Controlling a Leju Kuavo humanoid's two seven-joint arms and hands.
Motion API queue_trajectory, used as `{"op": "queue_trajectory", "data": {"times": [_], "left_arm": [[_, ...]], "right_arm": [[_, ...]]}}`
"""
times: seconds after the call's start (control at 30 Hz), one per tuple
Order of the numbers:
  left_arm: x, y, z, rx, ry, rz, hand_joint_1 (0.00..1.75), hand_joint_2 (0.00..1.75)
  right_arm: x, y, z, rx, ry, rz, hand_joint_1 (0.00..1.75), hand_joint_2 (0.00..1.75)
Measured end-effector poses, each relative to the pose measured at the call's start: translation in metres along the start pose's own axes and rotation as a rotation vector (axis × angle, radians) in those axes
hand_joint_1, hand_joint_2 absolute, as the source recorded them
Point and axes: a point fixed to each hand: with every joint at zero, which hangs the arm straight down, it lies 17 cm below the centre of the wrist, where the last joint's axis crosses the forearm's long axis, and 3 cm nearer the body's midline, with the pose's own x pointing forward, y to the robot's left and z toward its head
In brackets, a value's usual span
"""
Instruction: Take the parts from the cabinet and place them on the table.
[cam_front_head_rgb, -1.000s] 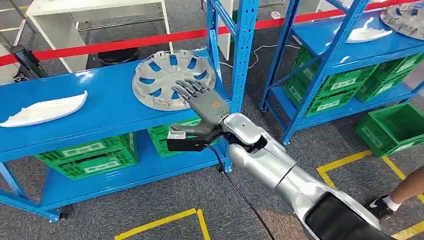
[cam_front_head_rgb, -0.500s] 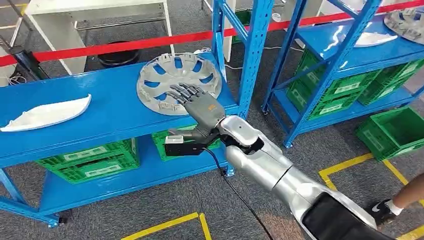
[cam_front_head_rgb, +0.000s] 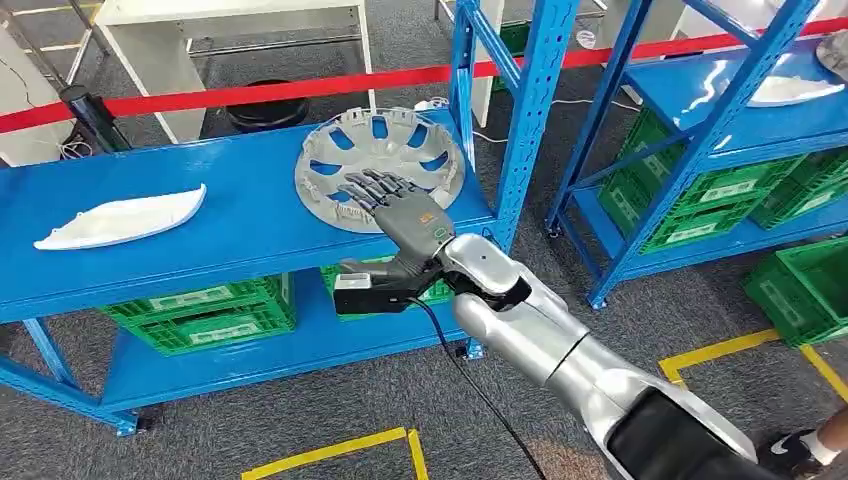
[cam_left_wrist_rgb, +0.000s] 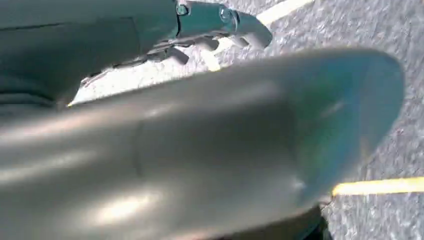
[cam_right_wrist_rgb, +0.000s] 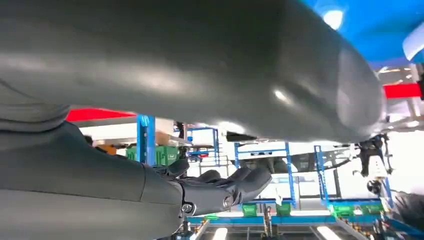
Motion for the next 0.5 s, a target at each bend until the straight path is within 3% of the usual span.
{"op": "queue_trajectory", "data": {"times": [0.5], "left_arm": [[-0.0009, -0.004, 0.0004, -0.009, 0.01, -0.012, 0.0, 0.0]], "right_arm": [[-0.0052, 0.0056, 0.0005, 0.017, 0.018, 0.002, 0.0, 0.0]]}}
